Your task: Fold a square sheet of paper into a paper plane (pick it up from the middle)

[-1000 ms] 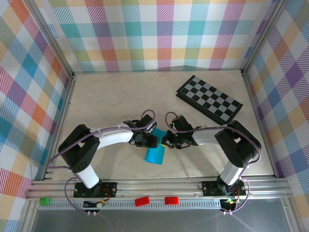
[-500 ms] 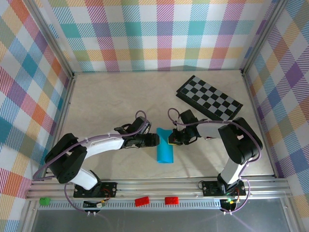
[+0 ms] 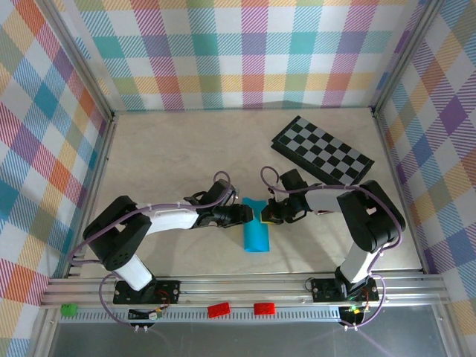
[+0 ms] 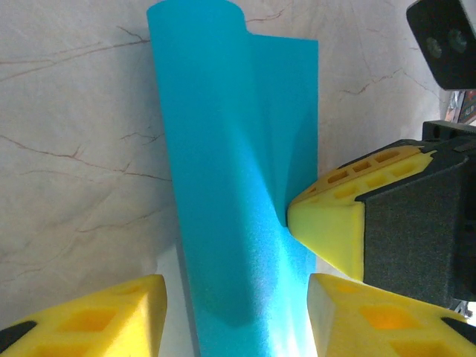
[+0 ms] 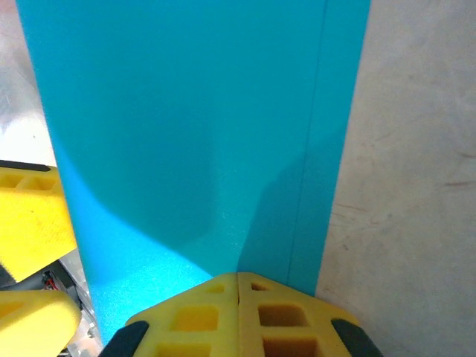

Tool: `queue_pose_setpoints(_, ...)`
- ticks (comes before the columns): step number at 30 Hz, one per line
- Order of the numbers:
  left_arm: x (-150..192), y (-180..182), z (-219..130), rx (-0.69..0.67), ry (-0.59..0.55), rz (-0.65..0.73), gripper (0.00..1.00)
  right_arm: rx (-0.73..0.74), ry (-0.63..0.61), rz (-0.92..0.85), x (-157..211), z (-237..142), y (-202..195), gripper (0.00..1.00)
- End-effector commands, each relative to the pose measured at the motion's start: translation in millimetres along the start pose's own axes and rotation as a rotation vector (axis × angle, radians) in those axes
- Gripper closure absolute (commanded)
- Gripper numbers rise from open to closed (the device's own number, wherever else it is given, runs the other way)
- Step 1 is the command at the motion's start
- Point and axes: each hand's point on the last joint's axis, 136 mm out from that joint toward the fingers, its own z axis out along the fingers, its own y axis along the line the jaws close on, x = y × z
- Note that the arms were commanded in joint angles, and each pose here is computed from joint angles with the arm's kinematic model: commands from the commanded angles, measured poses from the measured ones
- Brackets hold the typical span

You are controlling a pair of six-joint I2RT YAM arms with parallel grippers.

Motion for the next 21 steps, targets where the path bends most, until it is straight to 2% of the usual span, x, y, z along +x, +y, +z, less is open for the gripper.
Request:
queue_pose_setpoints(1, 1, 2, 4, 0.004, 0.013, -0.019, 0.48, 0.050, 0.036, 0.074, 16, 4, -20, 0.95)
queue_pose_setpoints(11, 11, 14, 17, -0.040, 0.056, -0.014, 0.55, -0.020, -0.003, 0.074, 4, -1, -2, 0.91)
queue_pose_setpoints(13, 12, 15, 18, -0.046, 0.061, -0.010, 0.56, -0.070, -0.024, 0.070, -3, -6, 10, 0.89)
queue_pose_setpoints(16, 11, 23, 19, -0.091, 0.052, -0.008, 0.59, -0.207, -0.074, 0.061, -20, -22, 39, 0.81)
queue_pose_setpoints(18, 10, 28, 18, -0.121, 0.036, -0.008, 0.60, -0.197, -0.121, 0.066, -31, -40, 45, 0.76)
queue_pose_setpoints(21, 11, 33, 17, -0.158, 0.036, 0.001, 0.60, -0.142, -0.236, 0.091, -43, -72, 37, 0.75)
